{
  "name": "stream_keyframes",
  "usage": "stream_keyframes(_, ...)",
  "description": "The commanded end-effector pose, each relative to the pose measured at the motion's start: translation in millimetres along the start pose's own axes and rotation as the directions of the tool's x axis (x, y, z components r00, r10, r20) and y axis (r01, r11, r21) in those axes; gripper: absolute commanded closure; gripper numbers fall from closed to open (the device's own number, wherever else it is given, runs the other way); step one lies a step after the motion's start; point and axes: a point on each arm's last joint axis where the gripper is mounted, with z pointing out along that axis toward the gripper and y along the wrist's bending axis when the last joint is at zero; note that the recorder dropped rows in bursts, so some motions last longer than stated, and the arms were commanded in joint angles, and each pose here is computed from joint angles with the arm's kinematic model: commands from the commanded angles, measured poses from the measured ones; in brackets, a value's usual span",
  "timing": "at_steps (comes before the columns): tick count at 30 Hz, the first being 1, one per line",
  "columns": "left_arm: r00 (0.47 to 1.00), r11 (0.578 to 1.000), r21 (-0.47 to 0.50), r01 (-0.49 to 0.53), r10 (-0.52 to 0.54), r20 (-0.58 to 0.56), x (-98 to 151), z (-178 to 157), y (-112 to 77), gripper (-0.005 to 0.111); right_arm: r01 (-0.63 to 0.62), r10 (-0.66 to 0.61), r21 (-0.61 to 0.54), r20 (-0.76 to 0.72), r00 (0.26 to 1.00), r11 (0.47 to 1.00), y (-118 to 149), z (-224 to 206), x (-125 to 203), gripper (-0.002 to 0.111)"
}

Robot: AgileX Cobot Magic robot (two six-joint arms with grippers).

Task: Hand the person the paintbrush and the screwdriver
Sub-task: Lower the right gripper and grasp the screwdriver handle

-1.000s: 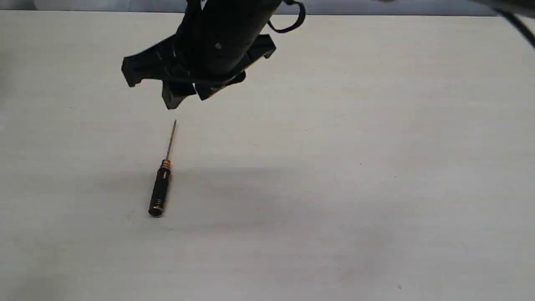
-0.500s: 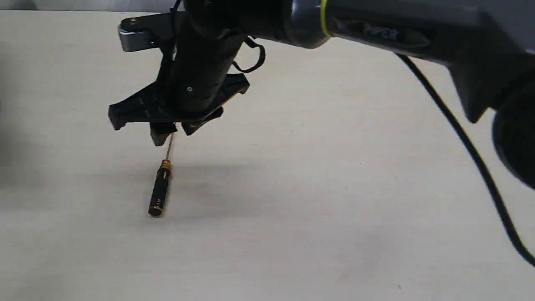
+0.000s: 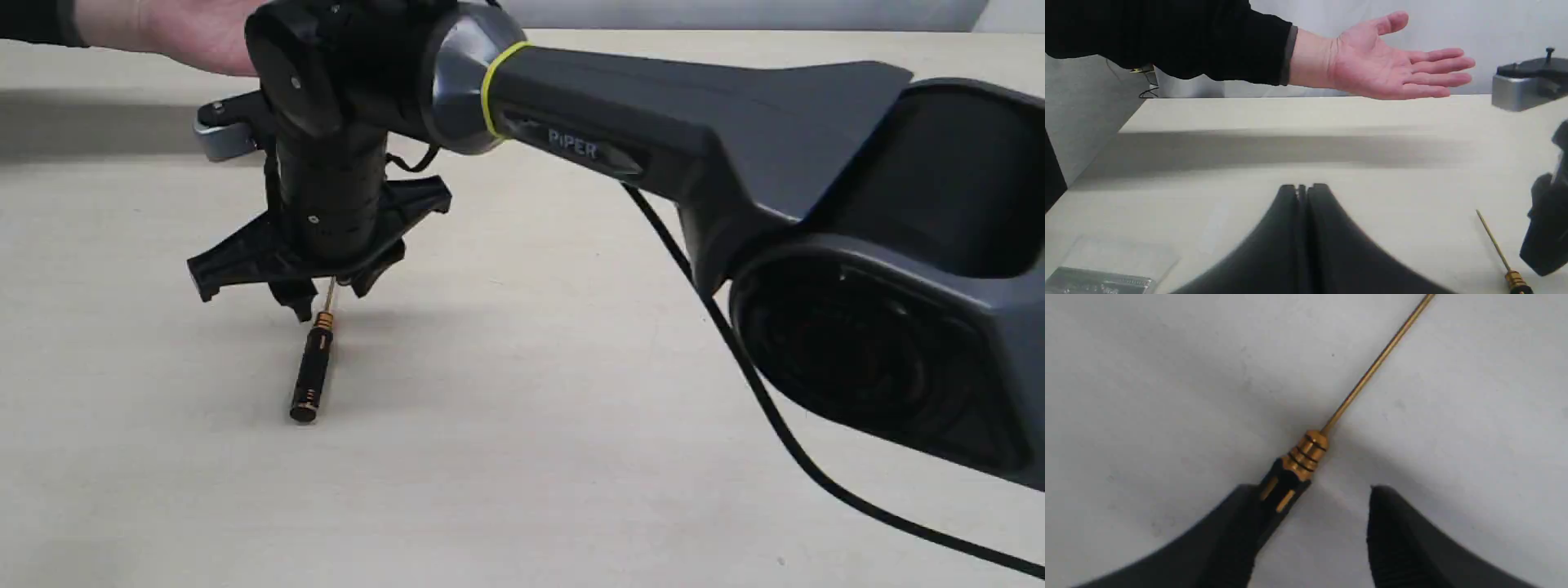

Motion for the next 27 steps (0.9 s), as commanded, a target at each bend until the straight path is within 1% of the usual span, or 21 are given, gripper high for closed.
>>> stream_keyframes(1,1.000,1.000,0.009,0.004,-0.004,0.006,0.1,0.0,-0.6,0.107,-0.021,0.021,0.007,-0.023,1.000,1.000,-1.0,11.4,1.0,0.063)
stream_keyframes(6,1.000,1.000,0.009,0.004,-0.004,0.006,0.1,0.0,-0.6,0.107,-0.042,0.041,-0.020,-0.050,0.998,0.999,1.2,26.6,3.2,0.063)
stream_keyframes(12,1.000,1.000,0.009,0.004,-0.004,0.006,0.1,0.0,-0.6,0.107,-0.048,0.046,-0.030,-0.039,0.998,0.998,2.1,32.1,2.4,0.063)
stream_keyframes(15,1.000,1.000,0.009,0.002,-0.002,0.008,-0.2,0.0,-0.5,0.107,-0.047,0.046,-0.030,-0.039,0.998,0.998,2.2,30.6,2.3,0.063)
stream_keyframes(21,1.000,1.000,0.009,0.002,-0.002,0.008,-0.2,0.0,-0.5,0.107,-0.049,0.048,-0.043,-0.023,0.999,0.998,3.7,14.7,0.7,0.063)
stream_keyframes(27,1.000,1.000,0.009,0.002,-0.002,0.008,-0.2,0.0,-0.5,0.107,-0.066,0.063,-0.078,-0.031,0.998,0.995,8.2,13.6,1.7,0.063)
